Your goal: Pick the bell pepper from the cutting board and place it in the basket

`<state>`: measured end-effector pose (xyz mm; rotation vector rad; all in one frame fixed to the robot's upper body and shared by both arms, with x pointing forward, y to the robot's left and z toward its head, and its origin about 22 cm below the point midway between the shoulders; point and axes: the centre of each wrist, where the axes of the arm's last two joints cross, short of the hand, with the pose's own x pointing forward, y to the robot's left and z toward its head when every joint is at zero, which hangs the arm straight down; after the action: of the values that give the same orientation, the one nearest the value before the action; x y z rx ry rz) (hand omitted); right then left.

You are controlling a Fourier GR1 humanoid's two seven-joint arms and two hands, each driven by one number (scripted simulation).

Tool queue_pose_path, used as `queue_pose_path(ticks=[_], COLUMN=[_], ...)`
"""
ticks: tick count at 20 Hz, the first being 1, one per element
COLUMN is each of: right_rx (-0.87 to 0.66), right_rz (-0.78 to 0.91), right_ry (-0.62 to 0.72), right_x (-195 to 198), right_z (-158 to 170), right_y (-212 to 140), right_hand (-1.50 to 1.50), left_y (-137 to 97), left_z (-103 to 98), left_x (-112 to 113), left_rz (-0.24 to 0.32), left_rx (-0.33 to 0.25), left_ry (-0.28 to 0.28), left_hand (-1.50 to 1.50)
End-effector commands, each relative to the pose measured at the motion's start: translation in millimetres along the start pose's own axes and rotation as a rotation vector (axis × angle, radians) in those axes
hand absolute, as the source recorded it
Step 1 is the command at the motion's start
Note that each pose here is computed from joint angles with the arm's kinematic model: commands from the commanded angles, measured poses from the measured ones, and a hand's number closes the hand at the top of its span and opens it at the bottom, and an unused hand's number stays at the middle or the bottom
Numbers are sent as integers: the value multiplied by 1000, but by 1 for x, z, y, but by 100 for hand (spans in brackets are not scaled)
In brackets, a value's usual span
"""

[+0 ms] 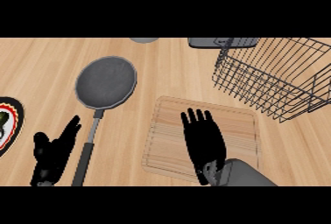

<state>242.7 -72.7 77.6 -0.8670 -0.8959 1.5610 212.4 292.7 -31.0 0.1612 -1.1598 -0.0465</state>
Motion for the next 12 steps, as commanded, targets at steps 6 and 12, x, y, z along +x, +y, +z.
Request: queue_pose_path(ticks=[6, 12], right_rx=[38, 15], right_rz=[24, 15], right_ry=[89, 99], right_x=[5, 2], right_z=[1, -15], right_y=[8, 26], right_hand=[-150, -150], left_y=[12, 3], left_z=[2, 15], left_x=[-33, -24], left_rz=[22, 4], left_rx=[-10, 4], left_ry=[156, 148], left_hand=[0, 0])
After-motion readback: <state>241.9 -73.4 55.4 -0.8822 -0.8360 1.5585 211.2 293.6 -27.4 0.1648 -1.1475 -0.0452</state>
